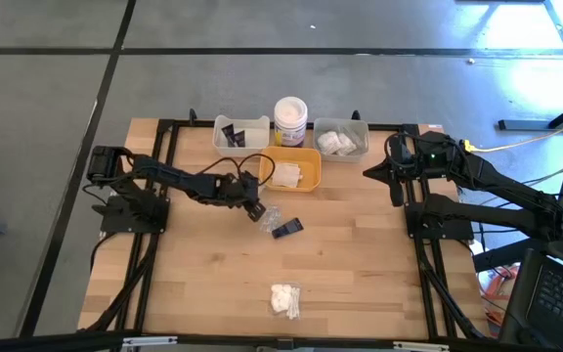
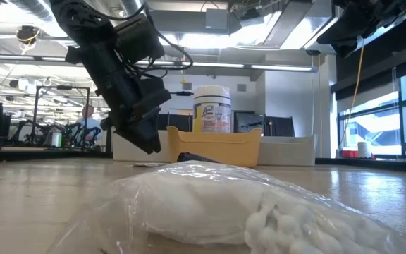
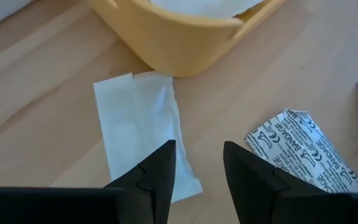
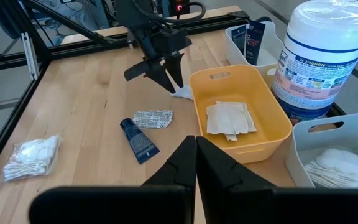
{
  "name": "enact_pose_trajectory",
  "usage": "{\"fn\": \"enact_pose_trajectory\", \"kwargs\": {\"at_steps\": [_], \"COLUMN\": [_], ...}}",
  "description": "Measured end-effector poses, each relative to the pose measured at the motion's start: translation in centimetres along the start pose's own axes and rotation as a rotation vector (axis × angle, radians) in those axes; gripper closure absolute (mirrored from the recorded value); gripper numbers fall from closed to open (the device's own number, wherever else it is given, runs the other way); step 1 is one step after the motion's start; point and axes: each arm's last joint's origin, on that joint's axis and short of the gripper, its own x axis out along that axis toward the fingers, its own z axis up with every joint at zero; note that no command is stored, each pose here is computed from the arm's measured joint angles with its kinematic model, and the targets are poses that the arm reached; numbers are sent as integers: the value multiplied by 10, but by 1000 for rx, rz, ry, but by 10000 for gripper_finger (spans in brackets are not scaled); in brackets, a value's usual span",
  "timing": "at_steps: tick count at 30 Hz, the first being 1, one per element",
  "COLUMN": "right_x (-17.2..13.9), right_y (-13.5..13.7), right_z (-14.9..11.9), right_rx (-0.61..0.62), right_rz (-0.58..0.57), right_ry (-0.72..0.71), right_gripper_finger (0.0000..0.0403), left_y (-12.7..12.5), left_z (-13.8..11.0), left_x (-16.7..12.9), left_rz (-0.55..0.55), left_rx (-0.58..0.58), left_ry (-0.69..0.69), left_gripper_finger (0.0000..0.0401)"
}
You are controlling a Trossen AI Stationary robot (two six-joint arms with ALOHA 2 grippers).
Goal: Pick & Place Travel size toiletries
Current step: Put the white bandage into the yellow bin
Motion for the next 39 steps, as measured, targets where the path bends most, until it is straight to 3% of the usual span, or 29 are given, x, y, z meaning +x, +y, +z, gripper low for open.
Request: {"fn": "enact_pose_trajectory", "kwargs": {"at_steps": [21,36,39], "right_x": [0,0,0], "right_y": [0,0,0], "right_z": [0,0,0], "right_rx": [0,-1,0], "right_rz": [0,0,0], "right_ry": [0,-2,-2], "right_gripper_finger": [389,389,389], "left_y": [1,4,3], "left_z": [-15,-17,-17], "left_x": [25,26,25], "left_rz": [97,140,139], "left_rx": [15,-15,-16], "left_ry": [49,39,36], "left_gripper_finger": [275,389,397]}}
